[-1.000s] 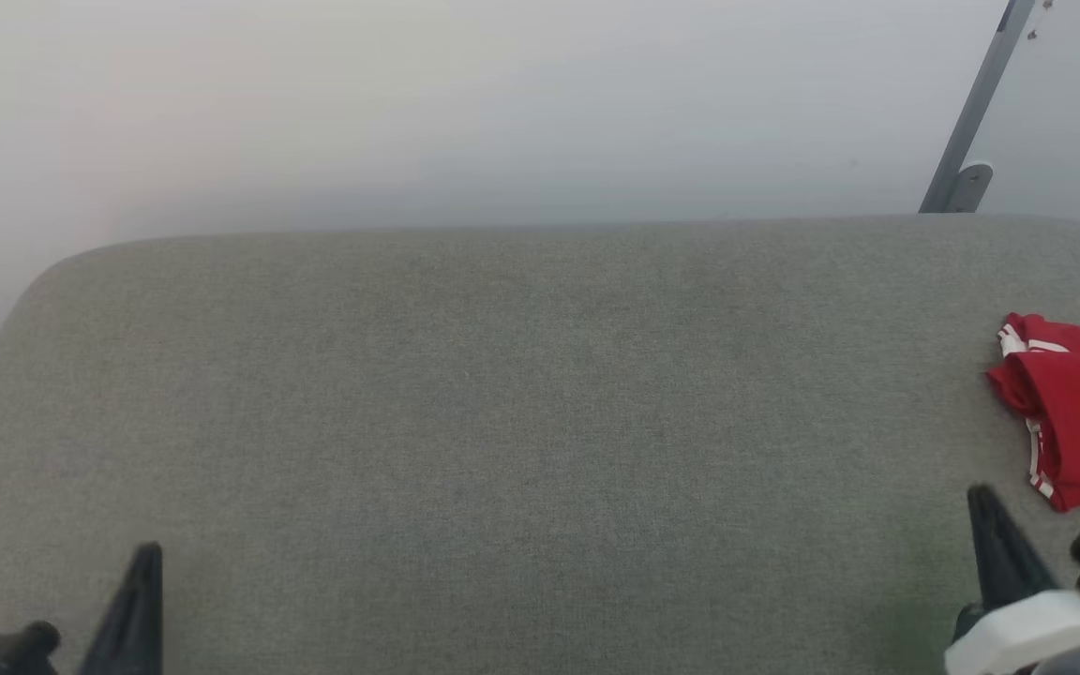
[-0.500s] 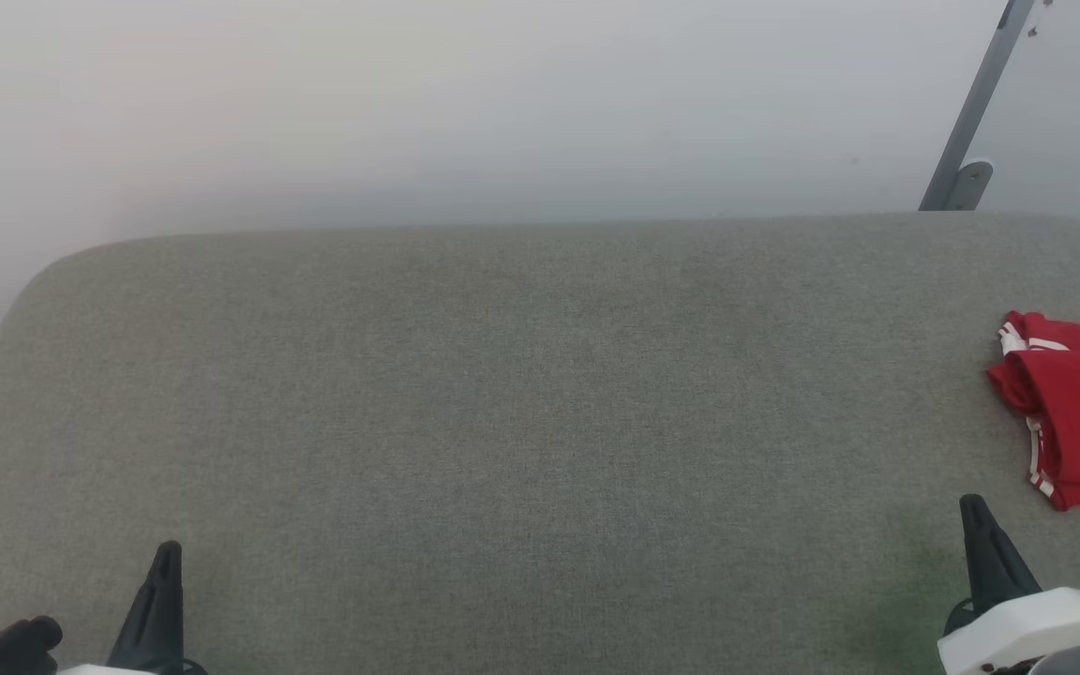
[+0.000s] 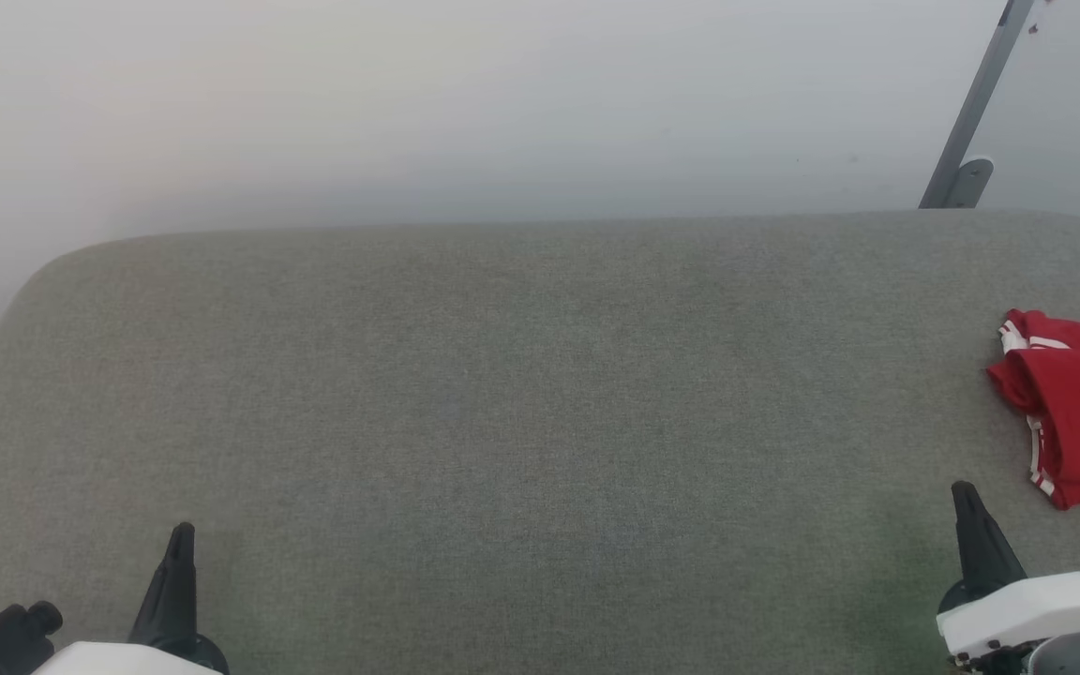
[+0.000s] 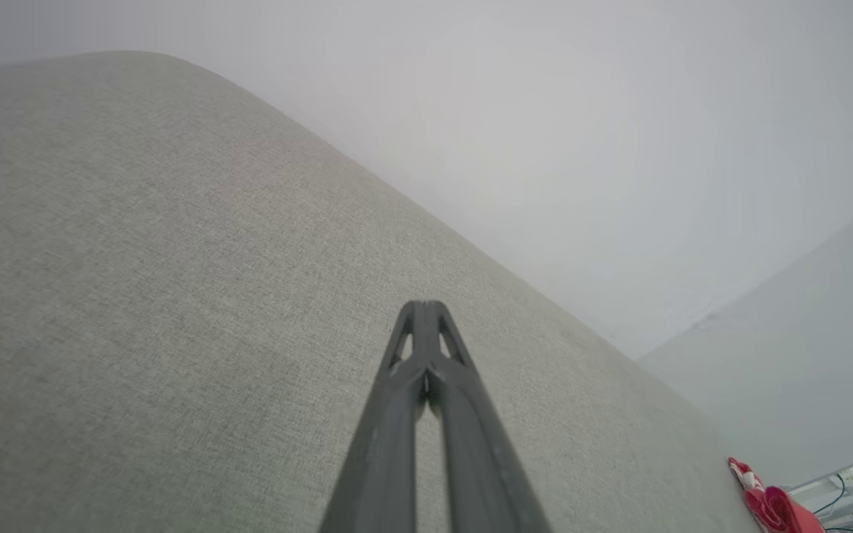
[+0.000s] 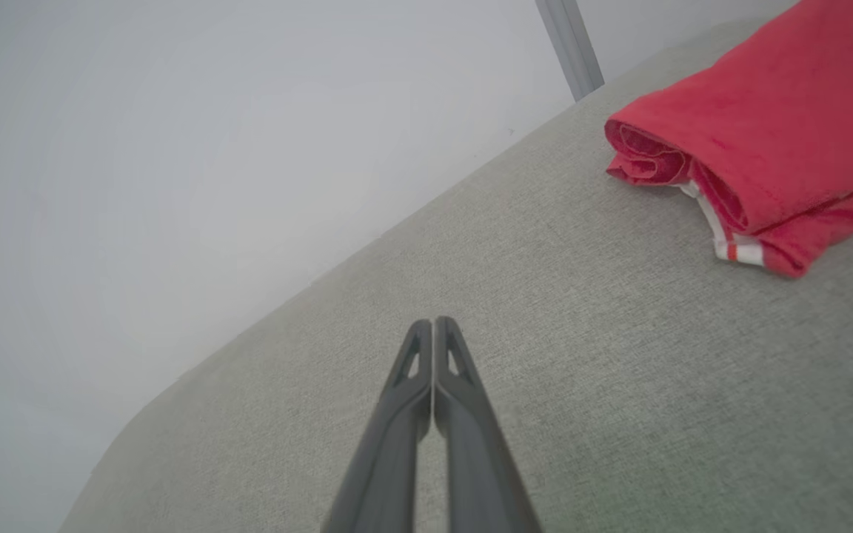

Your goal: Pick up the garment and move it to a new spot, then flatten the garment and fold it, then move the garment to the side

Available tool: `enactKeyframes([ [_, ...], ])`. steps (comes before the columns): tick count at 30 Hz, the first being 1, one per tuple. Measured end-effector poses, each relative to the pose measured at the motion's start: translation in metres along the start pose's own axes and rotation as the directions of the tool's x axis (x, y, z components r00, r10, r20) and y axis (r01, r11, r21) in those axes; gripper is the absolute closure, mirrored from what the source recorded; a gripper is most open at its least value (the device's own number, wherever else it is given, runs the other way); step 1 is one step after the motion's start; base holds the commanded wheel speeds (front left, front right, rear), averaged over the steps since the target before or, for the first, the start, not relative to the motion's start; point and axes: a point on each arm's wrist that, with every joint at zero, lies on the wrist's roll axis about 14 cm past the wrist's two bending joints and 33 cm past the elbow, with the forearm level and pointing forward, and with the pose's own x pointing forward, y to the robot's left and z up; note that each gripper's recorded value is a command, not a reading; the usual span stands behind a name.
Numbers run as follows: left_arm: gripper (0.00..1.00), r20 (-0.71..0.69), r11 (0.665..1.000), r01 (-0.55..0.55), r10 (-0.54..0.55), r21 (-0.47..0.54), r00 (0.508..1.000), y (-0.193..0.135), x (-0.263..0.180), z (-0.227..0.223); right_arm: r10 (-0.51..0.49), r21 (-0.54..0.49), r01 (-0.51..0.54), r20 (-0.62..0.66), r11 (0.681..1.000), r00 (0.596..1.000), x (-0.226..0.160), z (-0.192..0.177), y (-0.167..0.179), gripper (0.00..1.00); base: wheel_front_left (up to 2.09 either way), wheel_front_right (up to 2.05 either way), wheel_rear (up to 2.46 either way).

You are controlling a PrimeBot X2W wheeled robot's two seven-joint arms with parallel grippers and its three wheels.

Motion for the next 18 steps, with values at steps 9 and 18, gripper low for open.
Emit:
enactKeyframes([
  [9, 1.0, -0.01, 0.993, -0.002, 0.001, -0.117, 1.0, -0.006, 0.005, -0.004, 0.001, 0.124, 0.0, -0.003, 0.992, 1.0, 0.004, 0.001, 0.005, 1.0, 0.0, 0.0, 0.0],
  [18, 1.0, -0.02, 0.973, -0.005, 0.001, -0.23, 1.0, -0.01, 0.009, -0.006, 0.001, 0.238, 0.001, -0.009, 0.971, 1.0, 0.005, -0.001, 0.009, 1.0, 0.0, 0.0, 0.0],
])
